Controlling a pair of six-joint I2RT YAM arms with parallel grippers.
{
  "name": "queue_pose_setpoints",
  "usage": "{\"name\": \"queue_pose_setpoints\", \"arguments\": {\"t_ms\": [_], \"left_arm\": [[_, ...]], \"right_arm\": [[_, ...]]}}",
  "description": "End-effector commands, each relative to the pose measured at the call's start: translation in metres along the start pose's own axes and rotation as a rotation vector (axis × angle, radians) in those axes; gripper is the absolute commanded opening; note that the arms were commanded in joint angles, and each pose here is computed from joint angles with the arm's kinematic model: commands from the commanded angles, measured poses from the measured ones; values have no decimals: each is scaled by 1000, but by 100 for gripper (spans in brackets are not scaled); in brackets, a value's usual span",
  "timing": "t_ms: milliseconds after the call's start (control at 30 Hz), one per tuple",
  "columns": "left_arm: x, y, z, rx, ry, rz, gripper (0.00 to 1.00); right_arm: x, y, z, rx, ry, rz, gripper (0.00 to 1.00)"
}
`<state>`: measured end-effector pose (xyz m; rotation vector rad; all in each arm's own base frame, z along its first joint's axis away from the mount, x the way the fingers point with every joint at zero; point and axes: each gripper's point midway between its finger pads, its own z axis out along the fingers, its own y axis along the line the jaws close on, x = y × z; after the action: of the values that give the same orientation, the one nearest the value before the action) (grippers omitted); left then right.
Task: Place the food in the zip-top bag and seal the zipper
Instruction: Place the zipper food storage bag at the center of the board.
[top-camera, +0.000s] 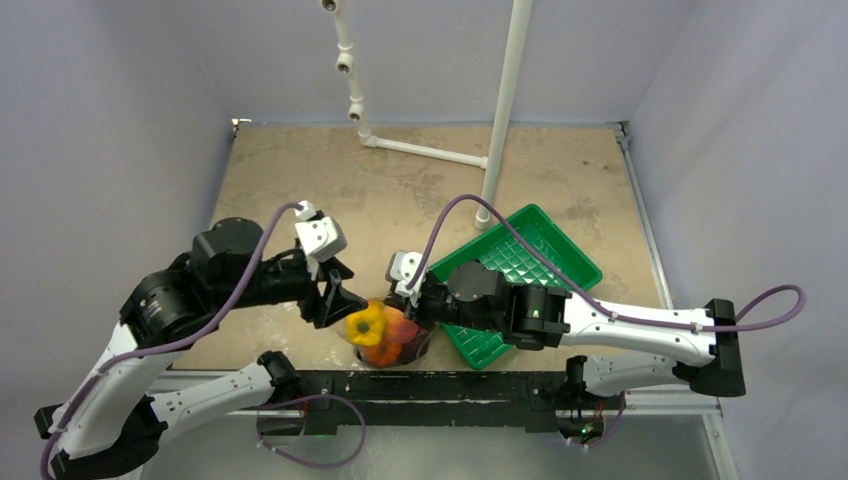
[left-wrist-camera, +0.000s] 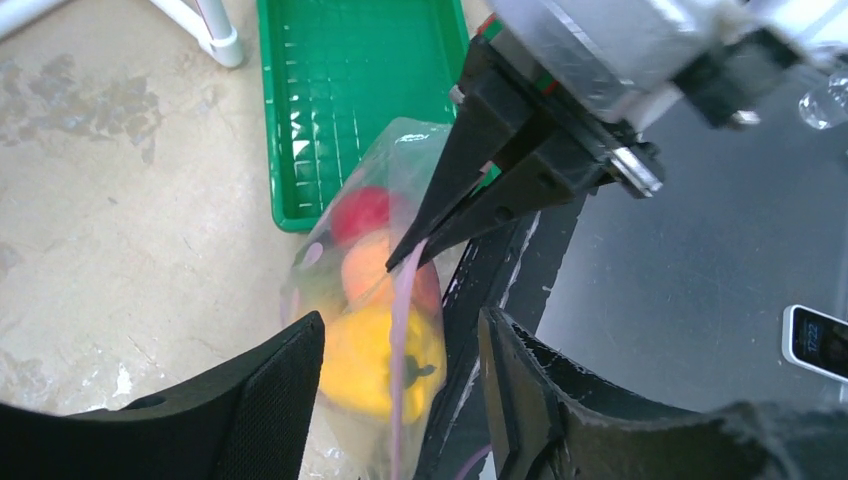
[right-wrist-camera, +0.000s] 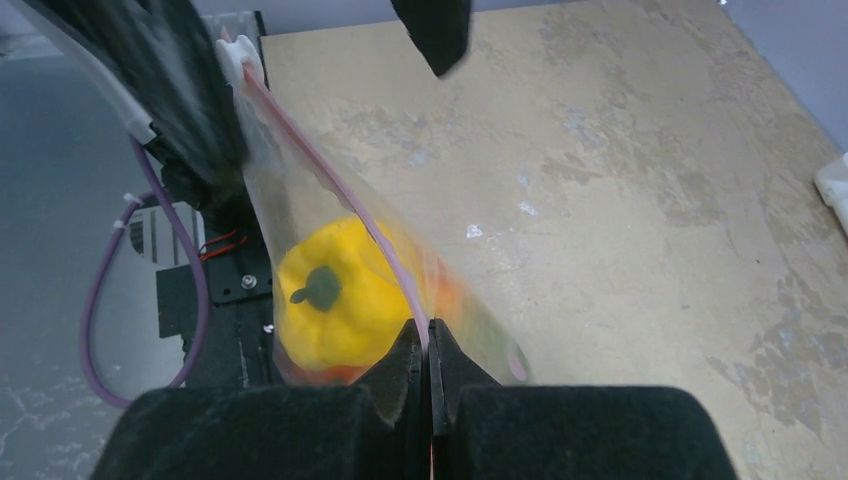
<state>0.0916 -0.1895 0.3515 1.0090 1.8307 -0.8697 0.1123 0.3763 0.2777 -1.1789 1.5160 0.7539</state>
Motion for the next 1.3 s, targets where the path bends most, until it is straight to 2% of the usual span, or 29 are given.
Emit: {"name": "queue_pose_setpoints", "arguments": {"t_ms": [0, 400, 533, 733, 967, 1067, 1167, 1233, 1267], "left_arm": [[1, 4, 21, 19, 7, 20, 57], [40, 10, 49, 33, 112, -38, 60], [45, 11, 48, 26, 113, -42, 56], [54, 13, 52, 24, 123, -47, 38], [53, 14, 56, 27, 124, -27, 3], [50, 32, 55, -74, 117, -10, 0], [44, 47, 51, -163, 110, -2, 0], [40, 62, 46, -258, 101, 4, 0], [36, 67, 44, -287, 90, 6, 0]], "right_arm": [[-26, 7, -11, -59, -79, -17, 0], [-30, 8, -16, -60, -100, 19, 0], [-29, 10, -17, -68, -99, 24, 0], [-34, 7, -22, -58, -119, 38, 0], [-41, 3, -24, -37, -147, 45, 0], [-41, -4, -25, 6, -163, 54, 0], [-45, -15, -29, 65, -184, 72, 11], [-49, -28, -36, 133, -203, 86, 34], [-50, -35, -39, 175, -206, 96, 42]]}}
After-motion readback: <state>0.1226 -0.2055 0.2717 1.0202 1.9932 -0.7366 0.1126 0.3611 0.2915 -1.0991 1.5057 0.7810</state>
